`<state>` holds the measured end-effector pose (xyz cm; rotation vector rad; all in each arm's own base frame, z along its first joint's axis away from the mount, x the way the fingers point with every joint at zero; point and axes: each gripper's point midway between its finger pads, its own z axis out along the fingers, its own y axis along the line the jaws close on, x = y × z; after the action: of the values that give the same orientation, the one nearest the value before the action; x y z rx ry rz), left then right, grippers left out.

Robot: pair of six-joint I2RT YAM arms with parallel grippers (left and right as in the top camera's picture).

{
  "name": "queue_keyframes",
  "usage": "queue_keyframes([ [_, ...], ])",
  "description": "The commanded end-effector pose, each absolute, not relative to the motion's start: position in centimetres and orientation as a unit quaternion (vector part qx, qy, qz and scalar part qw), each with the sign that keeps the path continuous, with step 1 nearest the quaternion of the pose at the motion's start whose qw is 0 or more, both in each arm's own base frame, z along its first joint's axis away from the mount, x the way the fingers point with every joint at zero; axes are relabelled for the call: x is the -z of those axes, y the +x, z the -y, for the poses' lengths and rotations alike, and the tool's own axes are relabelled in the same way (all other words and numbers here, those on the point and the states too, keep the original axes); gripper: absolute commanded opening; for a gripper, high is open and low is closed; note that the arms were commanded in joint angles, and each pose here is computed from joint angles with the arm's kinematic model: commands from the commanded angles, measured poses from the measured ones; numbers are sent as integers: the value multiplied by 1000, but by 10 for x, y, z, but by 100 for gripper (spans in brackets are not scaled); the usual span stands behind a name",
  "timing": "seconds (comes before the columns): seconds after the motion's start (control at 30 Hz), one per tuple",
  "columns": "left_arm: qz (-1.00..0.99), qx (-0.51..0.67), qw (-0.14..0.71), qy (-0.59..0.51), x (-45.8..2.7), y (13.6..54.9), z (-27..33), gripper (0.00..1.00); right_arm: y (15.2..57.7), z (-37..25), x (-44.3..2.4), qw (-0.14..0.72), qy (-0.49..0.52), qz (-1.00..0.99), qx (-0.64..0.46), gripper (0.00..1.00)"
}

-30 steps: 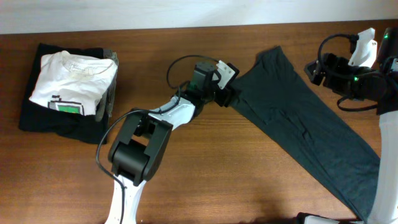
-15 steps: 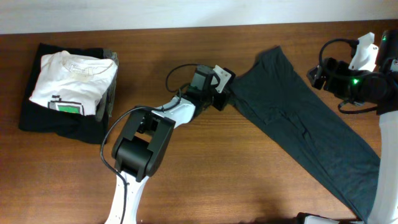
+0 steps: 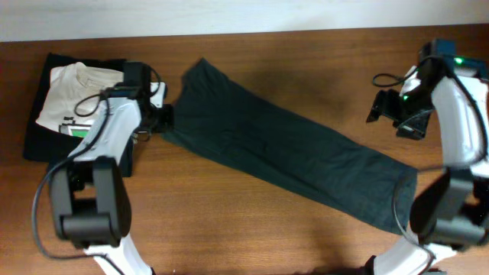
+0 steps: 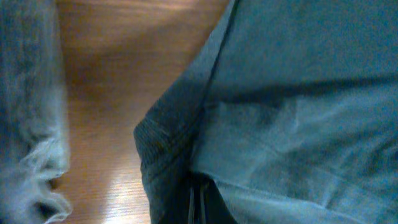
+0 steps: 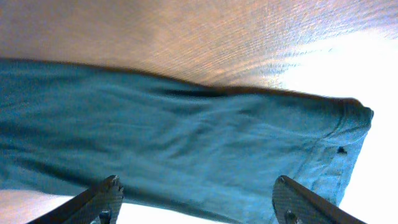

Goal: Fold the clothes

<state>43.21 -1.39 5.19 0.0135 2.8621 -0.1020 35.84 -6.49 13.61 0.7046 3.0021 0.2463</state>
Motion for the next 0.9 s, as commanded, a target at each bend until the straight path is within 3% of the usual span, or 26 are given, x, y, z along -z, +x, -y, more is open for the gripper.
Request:
queue_keyframes([
  [0.0, -977, 25, 210, -7, -120, 431, 0, 9, 349, 69, -91, -57, 233, -969, -61, 79],
  [0.07, -970, 35, 242, 0, -148, 429, 7, 34, 343, 61, -73, -89, 218, -970, -69, 79],
  [0.13, -967, 42, 251, 8, -159, 425, 14, 49, 333, 54, -55, -107, 213, -969, -68, 73],
  [0.27, -972, 42, 230, 9, -155, 416, 15, 68, 315, 55, -17, -123, 253, -958, -56, 50],
  [0.3, -973, 43, 228, 9, -154, 415, 16, 75, 312, 62, -1, -113, 283, -952, -33, 38],
  [0.37, -974, 42, 223, 8, -153, 412, 15, 78, 312, 74, 18, -87, 325, -942, 4, 23],
  [0.47, -975, 42, 217, 8, -152, 410, 15, 79, 348, 100, 36, 13, 346, -938, 28, 19],
  [0.6, -975, 44, 216, 8, -152, 409, 16, 82, 419, 137, 16, 164, 362, -918, 2, 15],
  [0.67, -976, 45, 215, 9, -151, 409, 17, 84, 451, 138, -10, 211, 307, -927, -42, 16],
  [0.7, -976, 50, 212, 10, -151, 407, 18, 87, 460, 132, -23, 220, 274, -934, -69, 25],
  [0.77, -974, 80, 210, 16, -152, 406, 29, 98, 473, 118, -69, 229, 216, -941, -125, 56],
  [0.87, -974, 88, 209, 18, -151, 406, 32, 99, 470, 97, -138, 231, 198, -933, -191, 59],
])
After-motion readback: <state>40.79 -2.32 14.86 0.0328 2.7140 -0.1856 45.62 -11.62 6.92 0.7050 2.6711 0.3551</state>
